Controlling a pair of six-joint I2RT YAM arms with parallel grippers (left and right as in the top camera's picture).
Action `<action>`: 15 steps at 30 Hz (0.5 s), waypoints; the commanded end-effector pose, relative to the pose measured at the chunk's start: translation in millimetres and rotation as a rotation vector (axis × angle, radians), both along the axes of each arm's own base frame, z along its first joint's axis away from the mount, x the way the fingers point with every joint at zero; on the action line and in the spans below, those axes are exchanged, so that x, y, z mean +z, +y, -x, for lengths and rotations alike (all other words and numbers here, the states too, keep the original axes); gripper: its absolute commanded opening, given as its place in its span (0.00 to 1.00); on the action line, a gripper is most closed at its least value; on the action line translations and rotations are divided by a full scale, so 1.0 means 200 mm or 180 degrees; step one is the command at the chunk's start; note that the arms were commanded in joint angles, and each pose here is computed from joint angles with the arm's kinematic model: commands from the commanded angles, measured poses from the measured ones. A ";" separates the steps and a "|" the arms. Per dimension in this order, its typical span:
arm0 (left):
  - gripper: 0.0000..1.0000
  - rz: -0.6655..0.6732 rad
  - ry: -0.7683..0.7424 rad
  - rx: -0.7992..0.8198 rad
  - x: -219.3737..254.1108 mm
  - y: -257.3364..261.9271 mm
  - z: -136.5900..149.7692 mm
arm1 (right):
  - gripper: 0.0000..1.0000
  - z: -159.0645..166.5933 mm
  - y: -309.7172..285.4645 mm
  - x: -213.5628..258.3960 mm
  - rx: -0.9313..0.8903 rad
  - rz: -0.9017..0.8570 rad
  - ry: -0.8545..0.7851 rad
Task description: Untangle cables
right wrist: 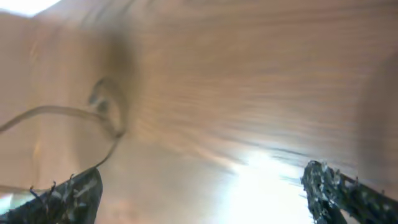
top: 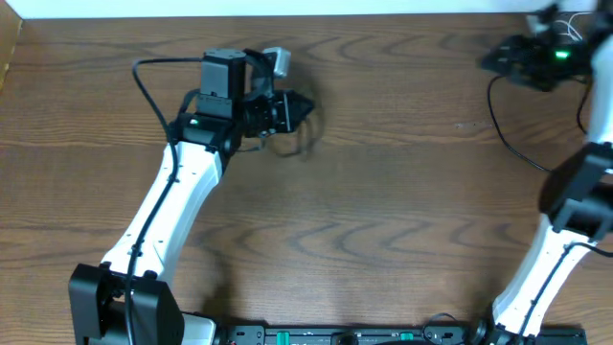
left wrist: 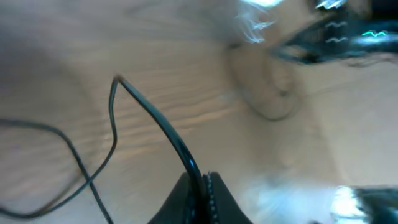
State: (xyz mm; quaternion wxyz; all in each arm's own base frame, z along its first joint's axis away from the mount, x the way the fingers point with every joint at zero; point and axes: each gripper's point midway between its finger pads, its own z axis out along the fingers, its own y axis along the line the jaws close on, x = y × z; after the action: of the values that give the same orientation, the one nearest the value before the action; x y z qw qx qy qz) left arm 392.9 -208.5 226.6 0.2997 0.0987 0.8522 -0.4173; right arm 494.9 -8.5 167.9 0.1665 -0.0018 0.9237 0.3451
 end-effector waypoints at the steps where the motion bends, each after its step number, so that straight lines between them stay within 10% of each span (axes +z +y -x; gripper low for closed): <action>1: 0.07 0.0662 -0.0111 -0.0661 0.22 -0.15 0.11 | 0.99 0.03 0.34 0.21 0.0516 -0.0412 -0.0359; 15: 0.08 0.1209 0.0026 -0.1115 0.40 -0.21 0.21 | 0.99 0.15 0.91 0.29 0.2180 -0.0422 -0.1635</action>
State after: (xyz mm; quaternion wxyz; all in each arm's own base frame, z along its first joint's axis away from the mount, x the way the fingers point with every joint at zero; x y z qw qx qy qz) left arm 356.1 -249.2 298.3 0.2553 0.1849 0.7384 -0.5962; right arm 474.0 161.6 199.5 0.2083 -0.2945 0.8236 0.4377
